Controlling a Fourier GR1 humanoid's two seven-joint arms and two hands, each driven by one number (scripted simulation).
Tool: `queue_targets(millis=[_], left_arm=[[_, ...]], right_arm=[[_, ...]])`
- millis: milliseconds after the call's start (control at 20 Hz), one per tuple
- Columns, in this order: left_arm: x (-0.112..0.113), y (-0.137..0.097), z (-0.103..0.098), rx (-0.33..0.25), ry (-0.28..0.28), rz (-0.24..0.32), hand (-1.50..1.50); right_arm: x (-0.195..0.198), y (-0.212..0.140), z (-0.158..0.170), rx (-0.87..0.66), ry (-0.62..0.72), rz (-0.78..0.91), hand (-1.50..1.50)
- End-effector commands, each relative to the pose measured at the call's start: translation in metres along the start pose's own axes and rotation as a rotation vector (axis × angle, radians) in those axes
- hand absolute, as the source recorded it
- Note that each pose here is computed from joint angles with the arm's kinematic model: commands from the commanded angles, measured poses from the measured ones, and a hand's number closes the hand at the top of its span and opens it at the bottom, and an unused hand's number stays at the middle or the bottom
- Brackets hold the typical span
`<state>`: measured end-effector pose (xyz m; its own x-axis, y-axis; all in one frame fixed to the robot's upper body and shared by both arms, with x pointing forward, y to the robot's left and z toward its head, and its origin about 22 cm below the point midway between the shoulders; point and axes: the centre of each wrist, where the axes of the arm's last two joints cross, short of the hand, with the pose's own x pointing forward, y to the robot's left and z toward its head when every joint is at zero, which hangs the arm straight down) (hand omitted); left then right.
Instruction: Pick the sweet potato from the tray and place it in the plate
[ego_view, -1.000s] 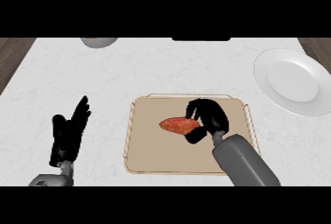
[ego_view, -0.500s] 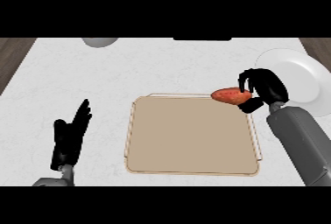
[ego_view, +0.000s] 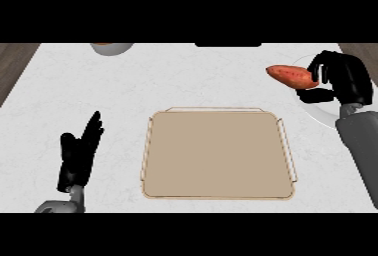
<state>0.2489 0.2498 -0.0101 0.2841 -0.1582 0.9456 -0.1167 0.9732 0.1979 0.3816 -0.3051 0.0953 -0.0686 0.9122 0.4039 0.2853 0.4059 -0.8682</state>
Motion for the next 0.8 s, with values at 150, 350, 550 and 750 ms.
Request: queue_targets(millis=[150,350,550,750], left_arm=[[-0.009,0.012,-0.002,-0.003,-0.009,0.012,0.0],[-0.015,0.006,0.007,-0.016,0.0,-0.011,0.0],[-0.001,0.001,0.0,-0.024,-0.022,-0.001,0.0],[0.002,-0.016,0.002,-0.036,-0.002,0.003,0.0]], right_arm=[[-0.017,-0.047,-0.028,-0.098,0.149,-0.031,1.5],[-0.066,-0.042,-0.026,-0.092,0.212,0.009,1.5],[-0.078,-0.044,-0.033,-0.048,0.219,0.023,1.5],[-0.103,-0.024,-0.013,-0.018,0.281,0.079,1.5]])
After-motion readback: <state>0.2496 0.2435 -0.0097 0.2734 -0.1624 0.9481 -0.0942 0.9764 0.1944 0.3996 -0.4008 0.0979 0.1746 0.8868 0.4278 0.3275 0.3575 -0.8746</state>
